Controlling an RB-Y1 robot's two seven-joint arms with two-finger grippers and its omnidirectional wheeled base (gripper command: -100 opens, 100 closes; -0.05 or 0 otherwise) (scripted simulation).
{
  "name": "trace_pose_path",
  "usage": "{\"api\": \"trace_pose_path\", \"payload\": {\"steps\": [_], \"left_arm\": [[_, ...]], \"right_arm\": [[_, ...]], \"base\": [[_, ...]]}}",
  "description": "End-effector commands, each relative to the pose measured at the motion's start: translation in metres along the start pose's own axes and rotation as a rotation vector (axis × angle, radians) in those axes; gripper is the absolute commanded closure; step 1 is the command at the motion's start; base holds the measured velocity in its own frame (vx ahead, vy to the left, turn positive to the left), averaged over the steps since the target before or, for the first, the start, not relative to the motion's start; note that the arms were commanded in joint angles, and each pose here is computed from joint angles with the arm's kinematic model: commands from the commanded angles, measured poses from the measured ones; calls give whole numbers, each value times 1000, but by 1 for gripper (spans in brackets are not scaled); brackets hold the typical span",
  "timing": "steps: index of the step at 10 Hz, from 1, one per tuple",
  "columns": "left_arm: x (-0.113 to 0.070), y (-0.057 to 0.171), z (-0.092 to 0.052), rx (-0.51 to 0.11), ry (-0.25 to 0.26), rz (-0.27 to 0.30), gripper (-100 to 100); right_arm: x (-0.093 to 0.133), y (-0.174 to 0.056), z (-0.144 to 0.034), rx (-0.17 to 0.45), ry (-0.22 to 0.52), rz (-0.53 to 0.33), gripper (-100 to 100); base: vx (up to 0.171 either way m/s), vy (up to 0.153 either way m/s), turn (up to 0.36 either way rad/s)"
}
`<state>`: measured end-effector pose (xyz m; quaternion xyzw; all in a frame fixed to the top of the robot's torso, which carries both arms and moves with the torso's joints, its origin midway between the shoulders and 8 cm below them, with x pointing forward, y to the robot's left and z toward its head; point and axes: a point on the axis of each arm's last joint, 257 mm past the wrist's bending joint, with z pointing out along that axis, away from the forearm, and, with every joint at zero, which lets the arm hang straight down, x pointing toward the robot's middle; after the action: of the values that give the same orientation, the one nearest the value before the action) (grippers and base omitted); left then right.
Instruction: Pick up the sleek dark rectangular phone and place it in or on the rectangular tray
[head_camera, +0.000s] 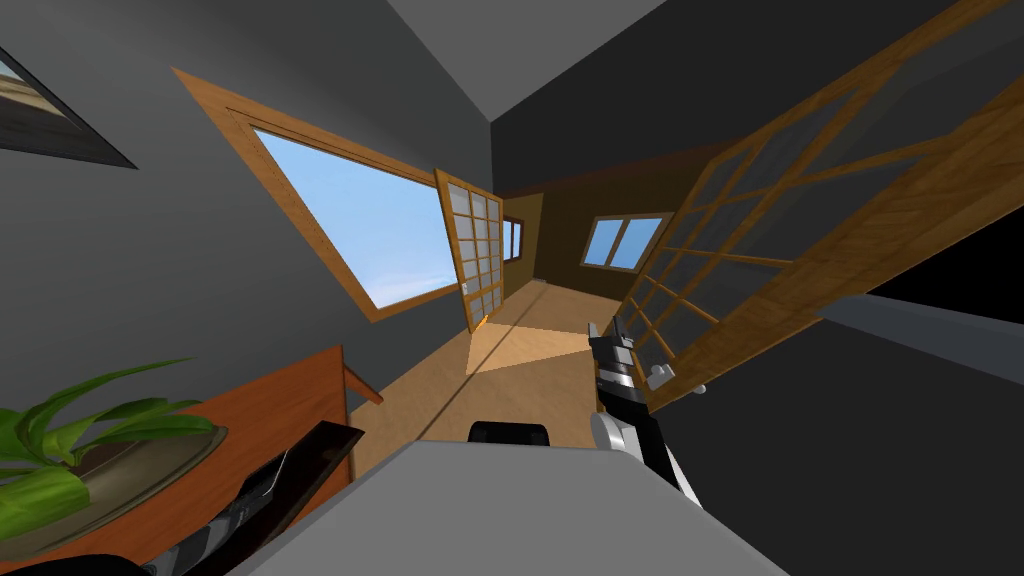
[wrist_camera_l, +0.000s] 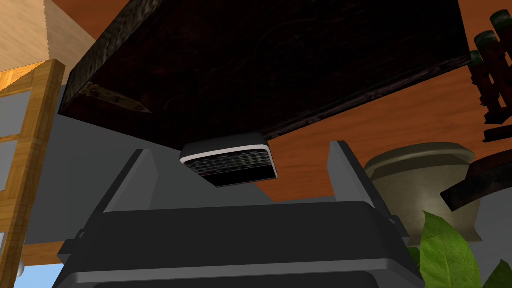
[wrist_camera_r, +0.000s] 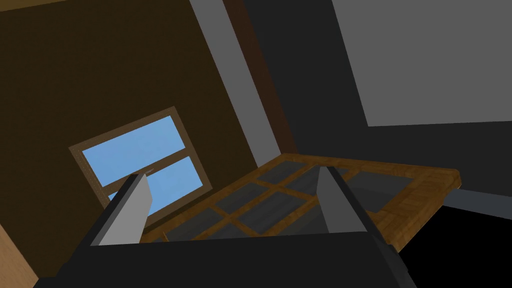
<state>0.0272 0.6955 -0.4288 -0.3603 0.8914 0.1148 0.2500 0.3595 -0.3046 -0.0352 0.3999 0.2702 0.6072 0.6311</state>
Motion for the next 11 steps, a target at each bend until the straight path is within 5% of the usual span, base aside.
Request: {"api": "trace_pose_path", "payload": {"steps": [1,2,3,11], "left_arm": [[0,0,0,0,0,0,-100],[0,0,0,0,0,0,0],[-13,0,-6,4,-4,8,-100],[-59,-11,-29,29,-4,43,-100]], "right_arm": [[0,0,0,0,0,0,0],[0,0,0,0,0,0,0],[0,0,0,0,0,0,0],[0,0,0,0,0,0,0]], "base": [[0,0,0],[0,0,0],[0,-10,80],[1,-19,58]]}}
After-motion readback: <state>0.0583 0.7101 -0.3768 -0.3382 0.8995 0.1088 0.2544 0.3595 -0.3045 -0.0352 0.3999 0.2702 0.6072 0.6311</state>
